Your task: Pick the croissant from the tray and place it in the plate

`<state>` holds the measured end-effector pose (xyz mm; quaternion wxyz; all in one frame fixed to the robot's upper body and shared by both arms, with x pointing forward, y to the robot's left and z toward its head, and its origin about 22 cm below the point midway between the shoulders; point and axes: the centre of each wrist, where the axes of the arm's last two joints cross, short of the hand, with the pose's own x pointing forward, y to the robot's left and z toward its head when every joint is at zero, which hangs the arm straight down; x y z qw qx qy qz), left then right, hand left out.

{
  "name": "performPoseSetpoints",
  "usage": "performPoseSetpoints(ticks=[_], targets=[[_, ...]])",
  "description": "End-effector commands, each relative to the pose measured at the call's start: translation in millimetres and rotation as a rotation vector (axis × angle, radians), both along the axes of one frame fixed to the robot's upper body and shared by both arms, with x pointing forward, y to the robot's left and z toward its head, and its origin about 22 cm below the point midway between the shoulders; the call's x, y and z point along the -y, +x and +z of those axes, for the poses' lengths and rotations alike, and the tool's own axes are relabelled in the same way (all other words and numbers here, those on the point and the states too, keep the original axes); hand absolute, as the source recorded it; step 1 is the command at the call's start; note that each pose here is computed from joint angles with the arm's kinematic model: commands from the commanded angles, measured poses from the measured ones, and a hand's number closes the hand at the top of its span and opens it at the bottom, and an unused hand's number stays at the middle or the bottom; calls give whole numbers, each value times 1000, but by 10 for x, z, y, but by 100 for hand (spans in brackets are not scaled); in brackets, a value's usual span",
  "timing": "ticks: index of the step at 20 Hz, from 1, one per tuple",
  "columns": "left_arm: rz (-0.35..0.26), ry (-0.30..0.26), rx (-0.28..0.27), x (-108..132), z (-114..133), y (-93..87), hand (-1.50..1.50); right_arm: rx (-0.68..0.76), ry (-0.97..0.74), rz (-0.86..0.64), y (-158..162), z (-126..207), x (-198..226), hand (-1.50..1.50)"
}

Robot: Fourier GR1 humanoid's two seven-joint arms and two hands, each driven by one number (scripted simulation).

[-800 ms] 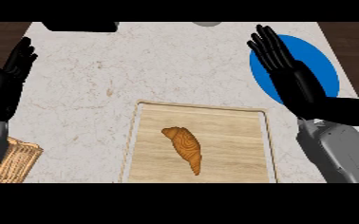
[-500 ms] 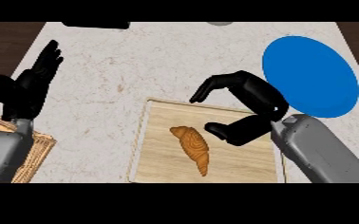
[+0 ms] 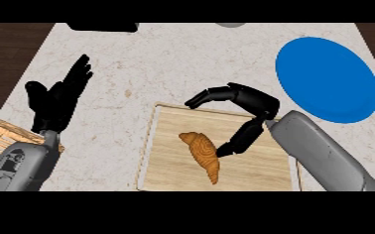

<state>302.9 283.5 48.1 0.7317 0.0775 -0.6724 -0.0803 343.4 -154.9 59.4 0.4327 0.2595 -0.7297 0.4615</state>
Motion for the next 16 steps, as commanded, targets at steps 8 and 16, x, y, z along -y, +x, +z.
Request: performPoseSetpoints(ticks=[8, 16], targets=[[46, -51, -73, 76, -376, -175, 0, 237, -308, 230, 308, 18, 3, -150], [84, -62, -86, 88, -290, -157, 0, 277, -488, 282, 119, -89, -316, -150]])
